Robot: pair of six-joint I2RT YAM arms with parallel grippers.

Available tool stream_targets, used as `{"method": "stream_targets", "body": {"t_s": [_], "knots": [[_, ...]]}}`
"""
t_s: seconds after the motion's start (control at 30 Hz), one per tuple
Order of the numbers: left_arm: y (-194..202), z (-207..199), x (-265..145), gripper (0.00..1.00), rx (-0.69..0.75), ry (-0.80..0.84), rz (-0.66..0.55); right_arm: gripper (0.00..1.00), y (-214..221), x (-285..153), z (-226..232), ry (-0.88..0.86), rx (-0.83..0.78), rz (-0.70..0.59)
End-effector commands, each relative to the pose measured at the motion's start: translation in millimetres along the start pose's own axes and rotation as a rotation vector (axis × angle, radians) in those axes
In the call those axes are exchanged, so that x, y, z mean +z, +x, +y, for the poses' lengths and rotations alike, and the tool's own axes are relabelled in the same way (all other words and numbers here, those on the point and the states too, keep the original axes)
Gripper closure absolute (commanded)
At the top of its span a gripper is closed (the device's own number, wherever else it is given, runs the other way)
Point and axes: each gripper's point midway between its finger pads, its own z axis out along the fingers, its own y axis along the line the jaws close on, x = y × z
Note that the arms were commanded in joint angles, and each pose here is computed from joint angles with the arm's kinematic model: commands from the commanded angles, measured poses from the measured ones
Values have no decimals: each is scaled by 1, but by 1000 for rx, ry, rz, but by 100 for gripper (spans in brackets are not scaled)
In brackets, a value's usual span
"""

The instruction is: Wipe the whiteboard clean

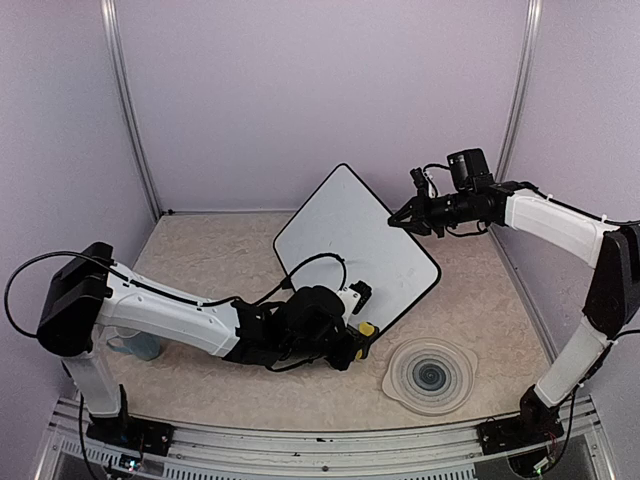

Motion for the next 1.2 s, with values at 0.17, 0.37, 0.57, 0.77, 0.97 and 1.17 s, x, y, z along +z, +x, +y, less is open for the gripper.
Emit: {"method": "stream_targets", "body": {"t_s": [0.17, 0.37, 0.57, 0.77, 0.97, 1.17], "knots": [[42, 50, -2, 100, -170, -61, 98, 100, 39, 24, -18, 38, 144, 150], [-6, 94, -3, 100, -297, -88, -9, 100, 42, 25, -16, 22, 132, 164], [-21, 161, 6, 100, -420, -194, -29, 100, 41, 24, -12, 7, 121, 168], [23, 203, 19, 100, -522, -263, 61, 100, 38, 23, -12, 8, 113, 165], [44, 184, 17, 100, -488, -230, 89, 100, 37, 23, -12, 1, 112, 168], [-12, 110, 24, 100, -333, -76, 10, 100, 37, 28, -10, -25, 114, 186]]}}
